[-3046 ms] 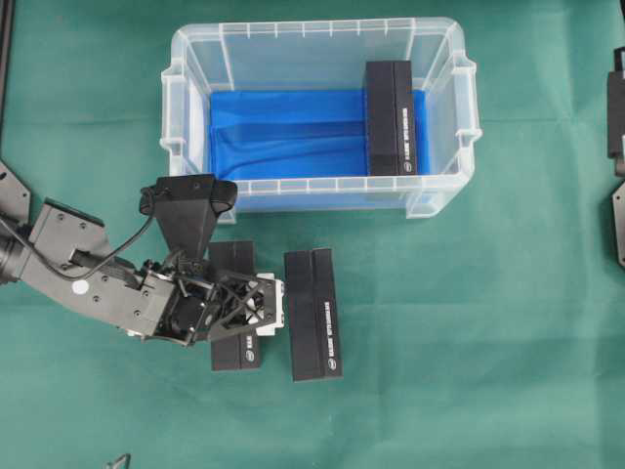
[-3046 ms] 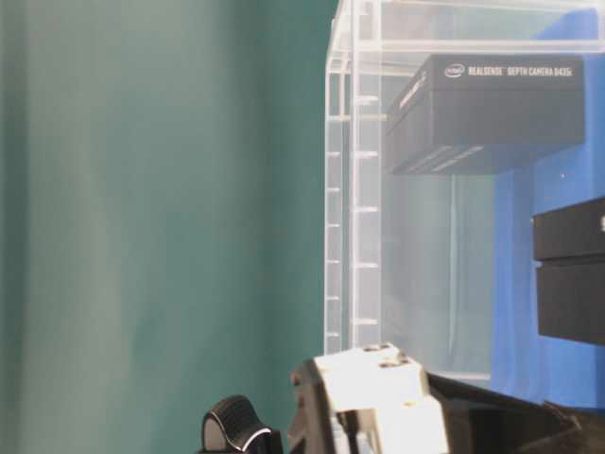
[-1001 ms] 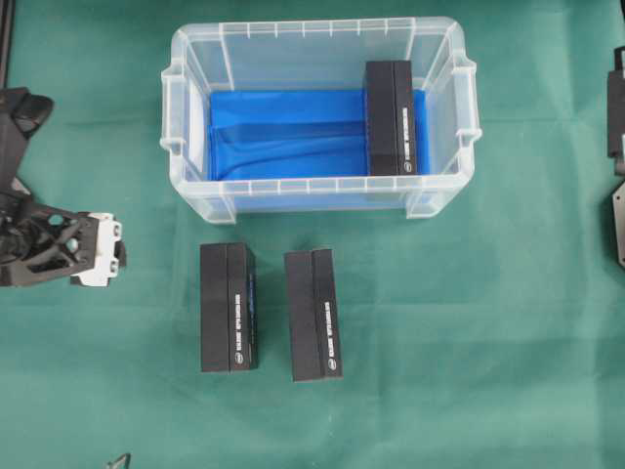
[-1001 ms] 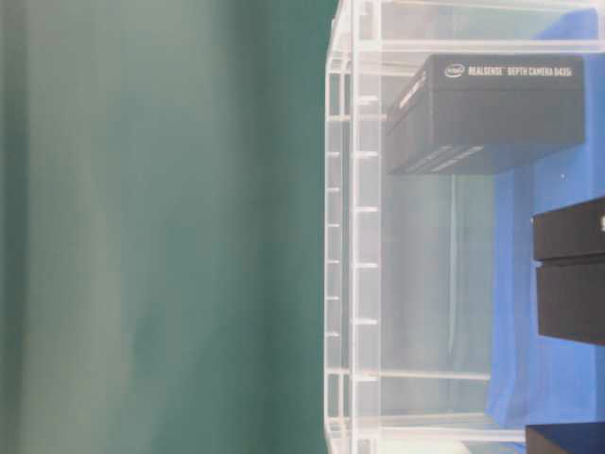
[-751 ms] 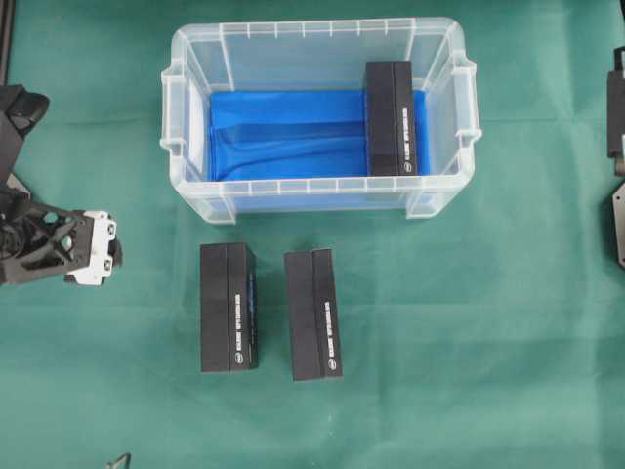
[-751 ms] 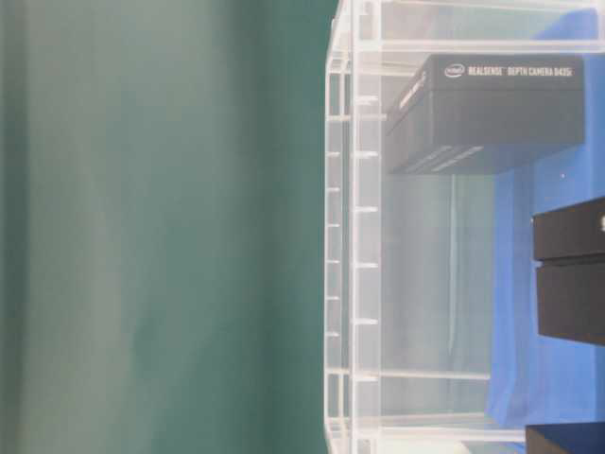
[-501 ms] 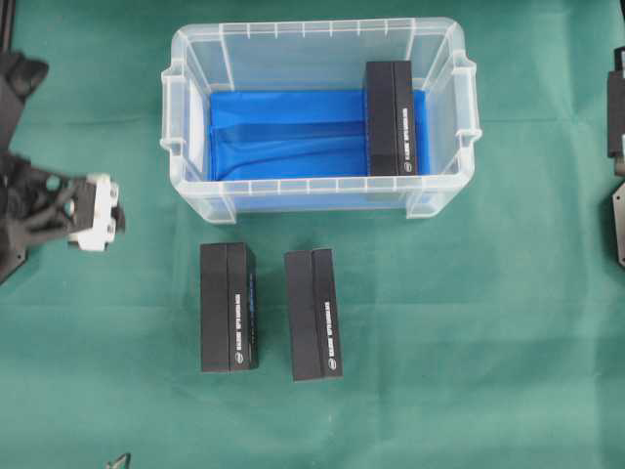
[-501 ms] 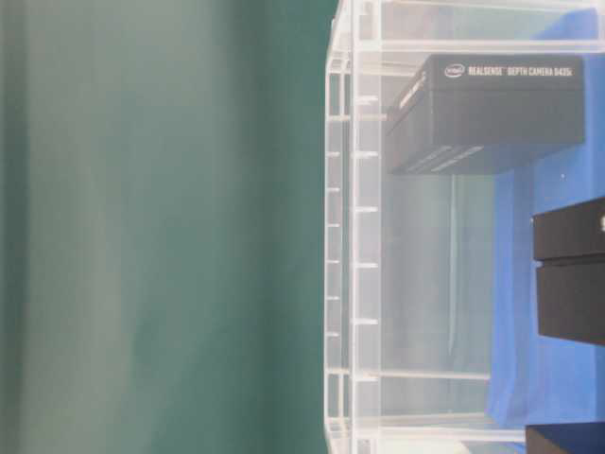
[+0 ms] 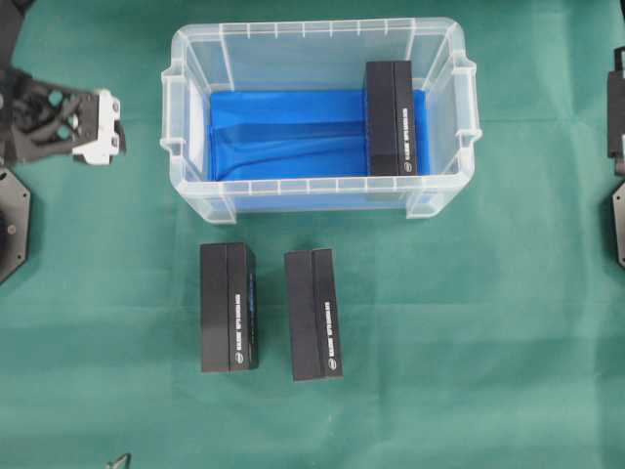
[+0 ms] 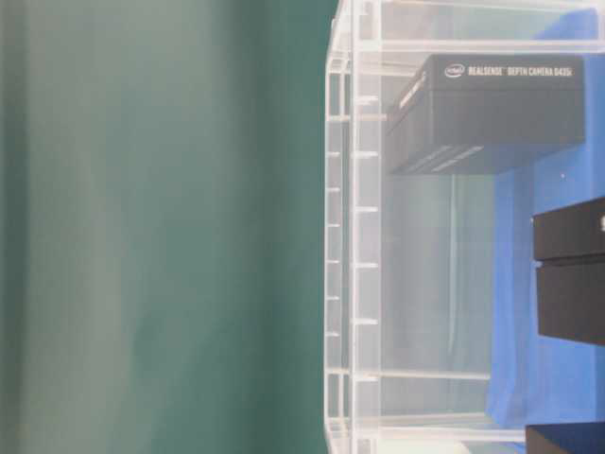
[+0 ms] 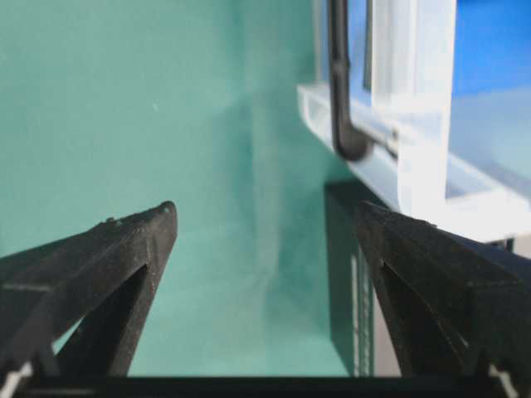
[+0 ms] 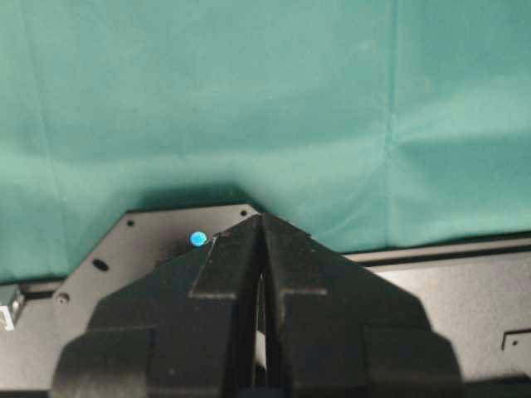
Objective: Take the box out of the case with the left arm.
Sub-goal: 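Pull the open left gripper back toward the left side, then swing the open left gripper over the right black box in the case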
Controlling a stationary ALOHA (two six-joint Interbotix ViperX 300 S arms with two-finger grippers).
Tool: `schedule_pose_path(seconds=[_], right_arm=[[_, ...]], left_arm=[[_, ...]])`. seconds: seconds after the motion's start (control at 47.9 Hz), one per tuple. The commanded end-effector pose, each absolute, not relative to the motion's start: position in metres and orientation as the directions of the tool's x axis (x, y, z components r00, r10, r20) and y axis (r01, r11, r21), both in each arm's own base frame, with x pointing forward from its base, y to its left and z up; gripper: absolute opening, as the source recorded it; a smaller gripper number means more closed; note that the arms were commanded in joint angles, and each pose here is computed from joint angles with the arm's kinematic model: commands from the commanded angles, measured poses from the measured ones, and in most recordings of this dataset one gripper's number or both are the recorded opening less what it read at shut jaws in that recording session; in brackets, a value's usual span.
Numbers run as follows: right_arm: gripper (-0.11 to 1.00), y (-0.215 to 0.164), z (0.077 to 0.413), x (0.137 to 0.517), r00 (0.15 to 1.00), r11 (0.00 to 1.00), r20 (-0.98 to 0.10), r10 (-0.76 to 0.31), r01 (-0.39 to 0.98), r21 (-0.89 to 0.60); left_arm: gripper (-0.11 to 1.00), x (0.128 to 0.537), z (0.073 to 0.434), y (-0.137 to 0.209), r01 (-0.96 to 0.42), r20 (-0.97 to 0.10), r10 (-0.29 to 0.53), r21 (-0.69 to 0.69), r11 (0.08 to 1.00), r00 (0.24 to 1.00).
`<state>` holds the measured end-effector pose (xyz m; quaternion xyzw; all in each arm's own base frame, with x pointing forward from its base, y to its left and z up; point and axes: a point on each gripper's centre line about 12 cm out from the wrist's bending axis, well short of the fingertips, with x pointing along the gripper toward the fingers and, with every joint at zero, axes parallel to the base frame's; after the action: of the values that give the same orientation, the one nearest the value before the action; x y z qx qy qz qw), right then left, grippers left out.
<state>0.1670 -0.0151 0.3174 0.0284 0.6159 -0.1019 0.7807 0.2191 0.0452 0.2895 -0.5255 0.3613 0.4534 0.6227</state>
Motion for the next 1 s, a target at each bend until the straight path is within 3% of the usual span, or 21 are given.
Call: schedule_pose_path(seconds=[0.0, 0.981], right_arm=[[0.0, -0.015, 0.32, 0.168, 0.228, 0.977, -0.965, -0.127, 0.195, -0.083], [0.0, -0.015, 0.32, 0.168, 0.228, 0.977, -0.965, -0.127, 0.195, -0.083]], left_arm=[[0.88, 0.219, 0.299, 0.054, -0.936, -0.918, 0.187, -0.352, 0.021, 0.35], [0.88, 0.25, 0.305, 0.063, -0.938, -0.928, 0.139, -0.345, 0.025, 0.345]])
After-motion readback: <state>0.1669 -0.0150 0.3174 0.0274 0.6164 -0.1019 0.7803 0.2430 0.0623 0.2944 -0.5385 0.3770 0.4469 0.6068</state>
